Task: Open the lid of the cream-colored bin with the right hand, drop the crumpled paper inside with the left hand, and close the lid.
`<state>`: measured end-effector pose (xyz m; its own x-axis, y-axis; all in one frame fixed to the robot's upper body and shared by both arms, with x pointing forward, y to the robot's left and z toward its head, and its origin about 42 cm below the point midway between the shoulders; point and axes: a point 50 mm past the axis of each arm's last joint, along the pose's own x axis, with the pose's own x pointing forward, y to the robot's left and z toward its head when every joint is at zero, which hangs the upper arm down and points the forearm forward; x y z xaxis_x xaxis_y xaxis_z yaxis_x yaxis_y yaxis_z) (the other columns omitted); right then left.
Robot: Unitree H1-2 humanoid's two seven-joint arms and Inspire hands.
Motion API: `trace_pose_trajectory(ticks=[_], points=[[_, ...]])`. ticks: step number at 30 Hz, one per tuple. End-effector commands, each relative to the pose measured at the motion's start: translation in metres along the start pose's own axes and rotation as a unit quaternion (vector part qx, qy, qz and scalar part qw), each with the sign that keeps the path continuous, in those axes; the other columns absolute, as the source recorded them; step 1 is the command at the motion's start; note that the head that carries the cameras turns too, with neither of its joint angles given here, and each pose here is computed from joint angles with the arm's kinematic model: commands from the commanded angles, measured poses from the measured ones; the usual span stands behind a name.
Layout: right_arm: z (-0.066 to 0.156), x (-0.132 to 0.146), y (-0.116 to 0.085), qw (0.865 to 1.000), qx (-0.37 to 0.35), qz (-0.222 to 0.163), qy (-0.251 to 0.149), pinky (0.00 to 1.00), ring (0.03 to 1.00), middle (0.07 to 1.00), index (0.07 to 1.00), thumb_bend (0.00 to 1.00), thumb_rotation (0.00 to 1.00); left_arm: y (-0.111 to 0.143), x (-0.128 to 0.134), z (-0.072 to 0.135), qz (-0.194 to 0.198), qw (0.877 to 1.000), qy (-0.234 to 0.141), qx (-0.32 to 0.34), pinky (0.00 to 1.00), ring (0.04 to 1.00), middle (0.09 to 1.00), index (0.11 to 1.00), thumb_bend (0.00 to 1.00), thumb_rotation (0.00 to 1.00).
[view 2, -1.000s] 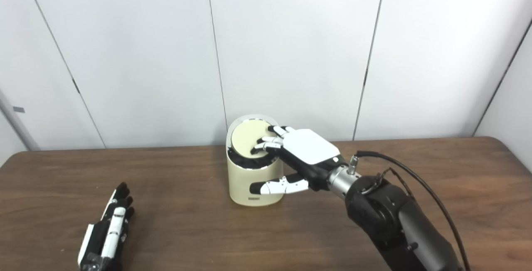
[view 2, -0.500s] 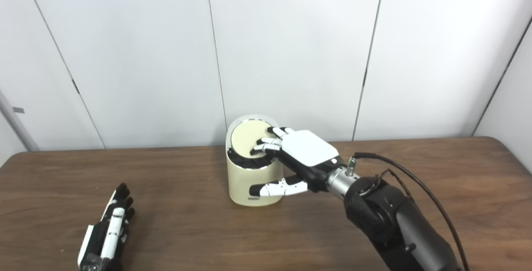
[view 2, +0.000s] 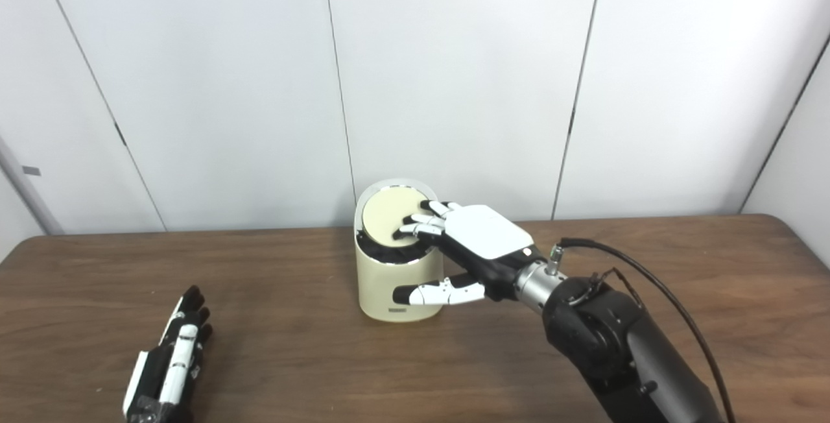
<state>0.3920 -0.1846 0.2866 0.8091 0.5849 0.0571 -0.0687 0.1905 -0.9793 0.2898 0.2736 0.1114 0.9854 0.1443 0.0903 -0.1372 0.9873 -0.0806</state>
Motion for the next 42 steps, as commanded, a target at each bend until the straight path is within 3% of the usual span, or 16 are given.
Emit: trace_pose_trajectory(ticks=[1,8,21,25,30,42], points=[[0.003,0.002,-0.028,0.999,-0.01,-0.042,-0.006,0.97,1.0,0.905,0.856,0.55,1.0,-0.004,-0.009,-0.014,0.002,1.0,0.024,0.0,1.0,1.0,1.0,1.0,0.39,0.77],[0.004,-0.002,-0.041,0.998,0.003,-0.059,0.001,0.96,1.0,0.91,0.856,0.53,1.0,-0.003,-0.009,-0.015,0.003,1.0,0.024,0.0,1.0,1.0,1.0,1.0,0.38,0.77],[-0.001,-0.017,-0.047,0.997,0.016,-0.075,0.008,0.97,1.0,0.913,0.868,0.51,1.0,-0.002,-0.008,-0.015,0.002,1.0,0.024,-0.006,1.0,1.0,1.0,1.0,0.38,0.75],[-0.005,-0.023,-0.045,0.996,0.023,-0.082,0.015,0.95,0.997,0.907,0.867,0.52,1.0,-0.002,-0.008,-0.015,0.001,1.0,0.024,-0.002,1.0,1.0,1.0,1.0,0.38,0.76],[-0.012,-0.031,-0.039,0.994,0.049,-0.09,0.03,0.83,0.958,0.903,0.865,0.5,1.0,0.001,-0.008,-0.014,0.002,1.0,0.024,-0.006,1.0,1.0,1.0,1.0,0.38,0.75],[-0.032,-0.059,-0.02,0.985,0.108,-0.112,0.08,0.76,0.887,0.876,0.842,0.41,0.98,0.005,-0.008,-0.01,-0.004,1.0,0.025,0.005,1.0,1.0,1.0,1.0,0.38,0.78]])
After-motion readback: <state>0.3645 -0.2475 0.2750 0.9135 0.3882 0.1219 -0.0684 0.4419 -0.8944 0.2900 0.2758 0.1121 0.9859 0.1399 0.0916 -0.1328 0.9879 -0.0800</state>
